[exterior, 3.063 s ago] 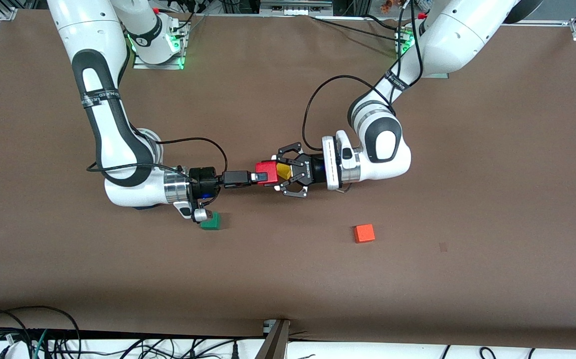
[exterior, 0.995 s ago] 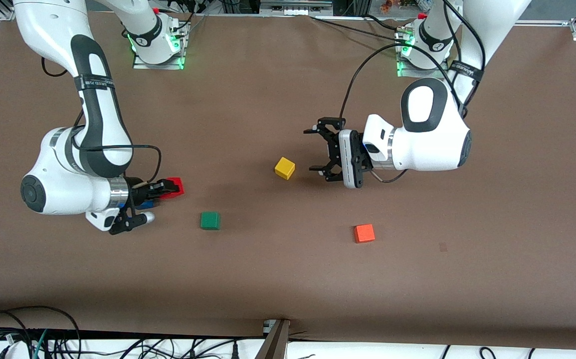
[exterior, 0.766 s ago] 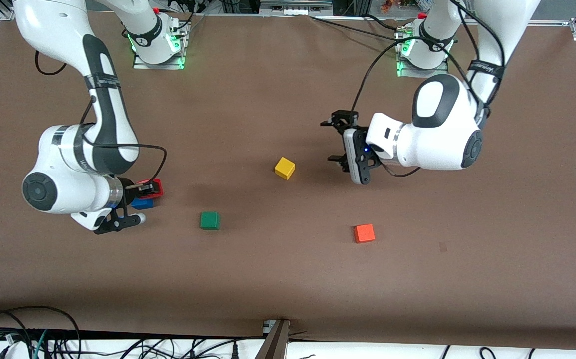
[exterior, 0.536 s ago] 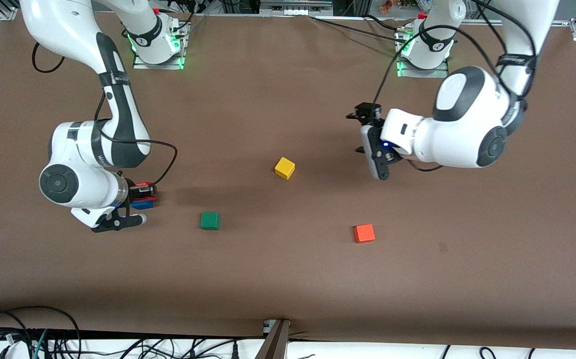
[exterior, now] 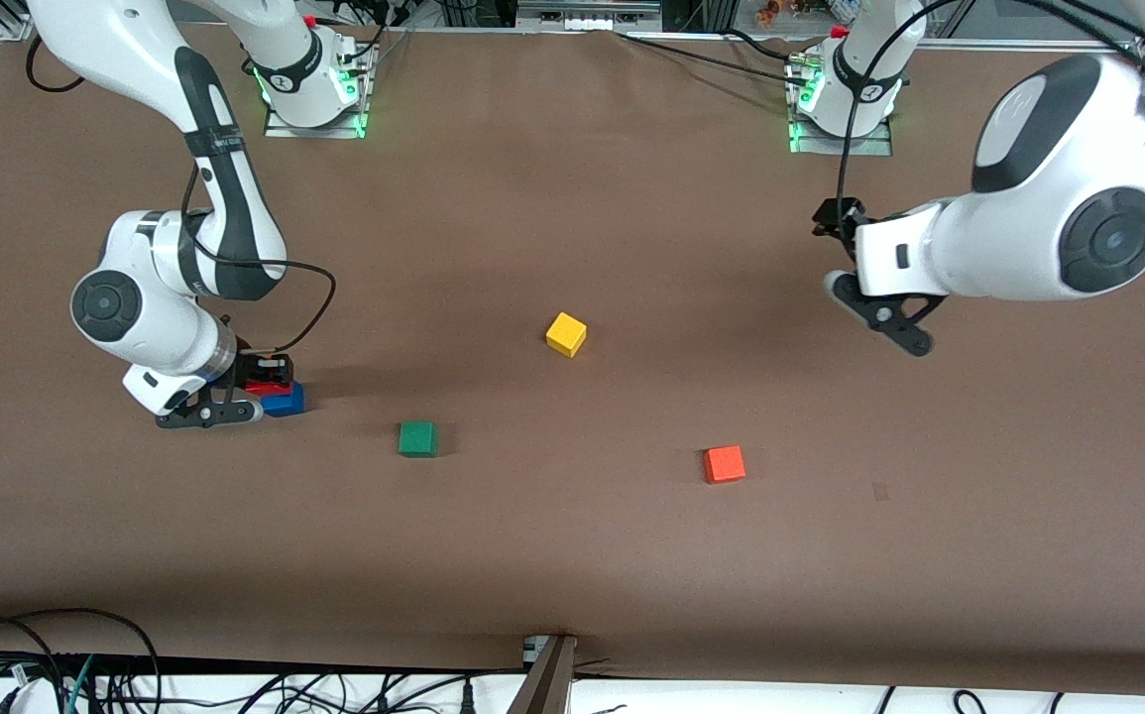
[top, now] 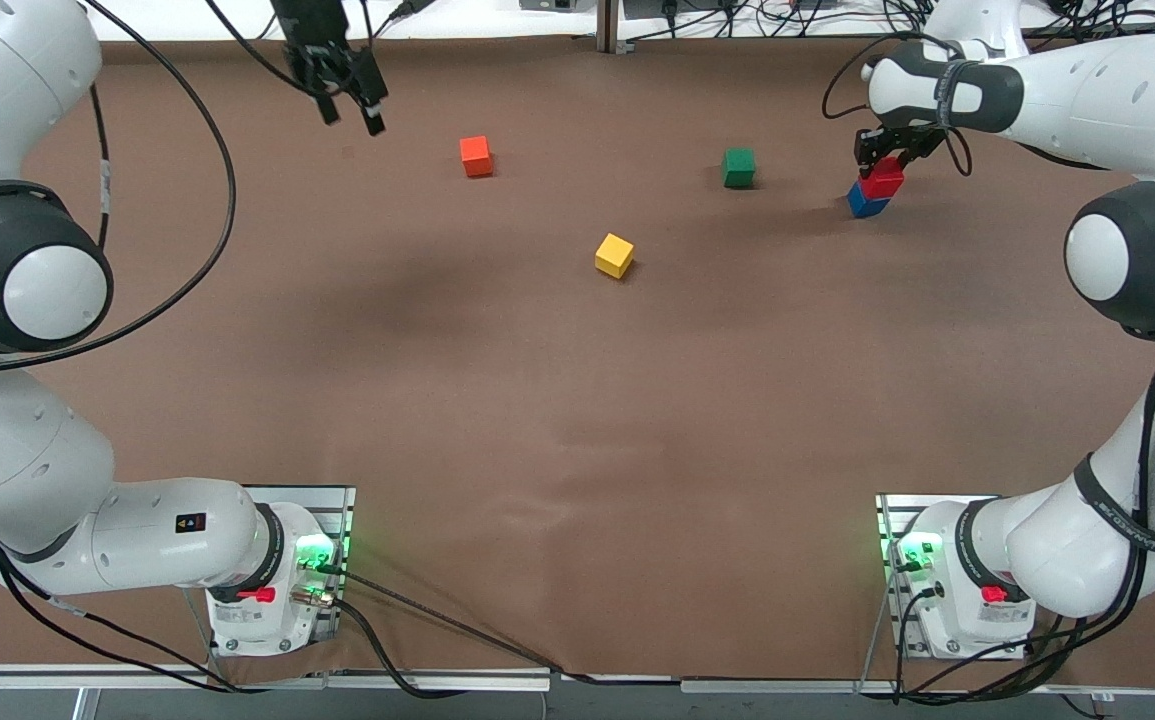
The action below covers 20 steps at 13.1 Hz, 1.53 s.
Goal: Pass red block to right arm, stack on blue
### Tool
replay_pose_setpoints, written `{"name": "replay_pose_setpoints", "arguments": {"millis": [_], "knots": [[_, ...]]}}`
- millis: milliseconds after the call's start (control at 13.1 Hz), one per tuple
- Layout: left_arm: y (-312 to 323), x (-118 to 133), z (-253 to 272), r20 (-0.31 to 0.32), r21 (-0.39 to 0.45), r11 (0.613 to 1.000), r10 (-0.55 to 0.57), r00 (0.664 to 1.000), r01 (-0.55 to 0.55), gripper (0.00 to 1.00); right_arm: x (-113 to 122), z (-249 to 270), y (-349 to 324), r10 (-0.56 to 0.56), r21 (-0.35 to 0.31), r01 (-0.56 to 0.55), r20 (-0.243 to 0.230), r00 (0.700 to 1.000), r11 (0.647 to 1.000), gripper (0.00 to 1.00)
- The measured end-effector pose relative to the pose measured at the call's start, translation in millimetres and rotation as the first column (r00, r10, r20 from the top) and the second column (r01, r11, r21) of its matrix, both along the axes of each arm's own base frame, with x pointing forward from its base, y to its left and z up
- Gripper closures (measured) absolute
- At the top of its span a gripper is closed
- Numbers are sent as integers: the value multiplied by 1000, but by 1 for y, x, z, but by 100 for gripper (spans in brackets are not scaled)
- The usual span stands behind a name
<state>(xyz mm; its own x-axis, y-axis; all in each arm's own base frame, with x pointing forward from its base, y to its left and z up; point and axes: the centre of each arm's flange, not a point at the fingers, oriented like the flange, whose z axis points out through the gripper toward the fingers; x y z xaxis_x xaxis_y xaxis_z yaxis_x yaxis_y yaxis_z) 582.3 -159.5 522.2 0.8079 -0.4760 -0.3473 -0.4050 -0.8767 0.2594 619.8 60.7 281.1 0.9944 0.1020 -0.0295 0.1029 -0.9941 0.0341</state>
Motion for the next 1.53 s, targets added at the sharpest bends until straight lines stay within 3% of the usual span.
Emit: {"name": "replay_pose_setpoints", "arguments": {"millis": [153, 306, 459, 613, 919, 1532], "knots": [[22, 5, 19, 40, 82, 993, 85, 996, -88, 0, -3, -3, -5, -6, -2, 6, 27, 1000, 1000, 44], [65, 12, 36, 108, 109, 975, 183, 977, -195, 0, -6, -11, -8, -8, -6, 8, 49, 999, 1000, 44], [121, 15, 49, 244, 106, 940, 292, 925, -325, 0, -7, -14, -10, -8, -9, 9, 63, 998, 1000, 44], [156, -1, 57, 322, 96, 912, 350, 880, -398, 0, -6, -16, -10, -7, -11, 8, 79, 997, 1000, 44], [156, -38, 85, 375, 81, 909, 353, 857, -410, 0, -8, -24, -11, -5, -17, 7, 79, 997, 1000, 44], [155, -39, 87, 378, 80, 909, 352, 856, -409, 0, -11, -30, -11, -1, -21, 3, 84, 996, 1000, 44]]}}
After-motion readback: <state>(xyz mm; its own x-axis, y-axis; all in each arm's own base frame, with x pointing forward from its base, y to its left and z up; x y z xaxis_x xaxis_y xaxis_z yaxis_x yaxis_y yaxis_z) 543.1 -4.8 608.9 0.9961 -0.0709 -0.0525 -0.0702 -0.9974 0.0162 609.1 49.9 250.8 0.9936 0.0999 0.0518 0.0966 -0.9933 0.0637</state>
